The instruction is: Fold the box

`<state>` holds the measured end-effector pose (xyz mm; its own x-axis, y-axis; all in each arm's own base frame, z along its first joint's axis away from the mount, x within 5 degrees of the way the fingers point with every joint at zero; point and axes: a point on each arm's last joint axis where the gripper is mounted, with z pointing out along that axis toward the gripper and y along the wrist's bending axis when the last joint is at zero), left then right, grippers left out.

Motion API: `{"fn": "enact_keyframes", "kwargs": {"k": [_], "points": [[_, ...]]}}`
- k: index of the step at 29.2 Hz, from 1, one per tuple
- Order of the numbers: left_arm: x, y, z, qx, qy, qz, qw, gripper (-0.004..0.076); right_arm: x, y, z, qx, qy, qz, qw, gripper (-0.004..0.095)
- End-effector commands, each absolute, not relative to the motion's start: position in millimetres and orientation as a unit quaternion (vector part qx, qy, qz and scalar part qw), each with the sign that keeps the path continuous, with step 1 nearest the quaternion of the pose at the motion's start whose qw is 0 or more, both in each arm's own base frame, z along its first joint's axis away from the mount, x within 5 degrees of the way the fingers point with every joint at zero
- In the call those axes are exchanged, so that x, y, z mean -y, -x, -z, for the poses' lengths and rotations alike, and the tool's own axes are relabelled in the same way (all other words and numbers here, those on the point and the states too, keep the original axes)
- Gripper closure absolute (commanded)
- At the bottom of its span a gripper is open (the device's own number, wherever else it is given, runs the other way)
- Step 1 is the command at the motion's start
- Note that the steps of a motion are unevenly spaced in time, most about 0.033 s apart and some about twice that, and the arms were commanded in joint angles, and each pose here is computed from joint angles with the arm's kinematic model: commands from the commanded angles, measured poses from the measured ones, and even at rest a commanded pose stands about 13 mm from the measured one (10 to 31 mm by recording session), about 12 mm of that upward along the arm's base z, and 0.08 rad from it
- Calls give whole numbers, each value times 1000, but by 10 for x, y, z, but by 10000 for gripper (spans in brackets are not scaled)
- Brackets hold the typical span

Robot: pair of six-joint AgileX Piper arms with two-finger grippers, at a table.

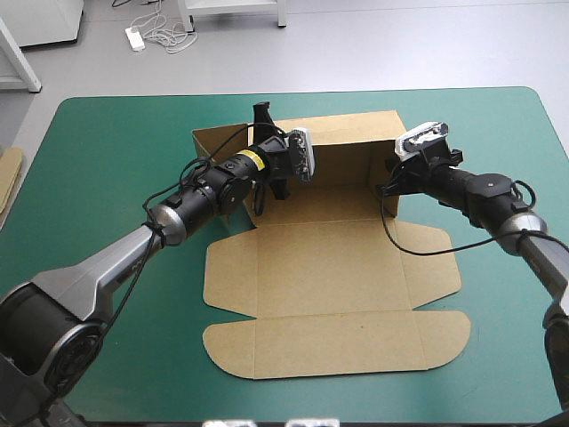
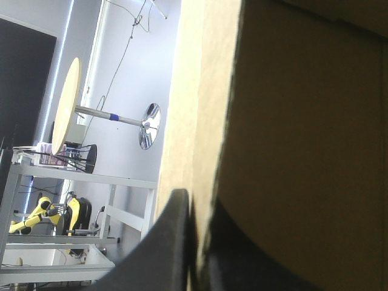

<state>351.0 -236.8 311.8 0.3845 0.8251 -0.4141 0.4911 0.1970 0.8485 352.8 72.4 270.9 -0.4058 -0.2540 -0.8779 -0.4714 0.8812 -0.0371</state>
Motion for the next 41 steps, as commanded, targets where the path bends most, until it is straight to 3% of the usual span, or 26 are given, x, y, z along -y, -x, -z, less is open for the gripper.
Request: {"fn": "enact_keyframes", "kwargs": {"k": [1,3,7,9,14,16,24,29,38,41], "points": [[2418,-3411,-3259,-550,-597,-118,573,733,-940,-3376,-2970,-794,273,-196,507,854],[2418,-3412,-3260,-550,-596,-118,573,733,-939,-3374,-2975,-794,272,-196,507,922],[2419,-3413,-3264,-548,-597,-120,574,729,-939,-3374,-2975,-794,272,-196,507,923],[2419,-3414,-3266,-547,-596,-120,575,689,-934,-3378,-2975,-796,268,-195,507,923],[2391,-3344,-3415,-539,-587,-121,591,380,-924,-3386,-2974,-798,260,-192,508,923],[2373,-3278,-3511,-538,-584,-116,597,307,-918,-3391,-2974,-799,258,-189,509,923],[2387,-2930,-3623,-567,-620,-49,539,301,-904,-3401,-2972,-805,241,-189,508,923],[2481,-2583,-3724,-552,-661,-13,508,301,-888,-3408,-2965,-811,228,-186,506,923],[2390,-2158,-4328,-539,-615,102,567,308,-871,-3421,-2965,-814,217,-180,508,923],[2170,-2193,-4709,-530,-559,87,632,332,-862,-3425,-2962,-816,211,-177,507,923]]}}
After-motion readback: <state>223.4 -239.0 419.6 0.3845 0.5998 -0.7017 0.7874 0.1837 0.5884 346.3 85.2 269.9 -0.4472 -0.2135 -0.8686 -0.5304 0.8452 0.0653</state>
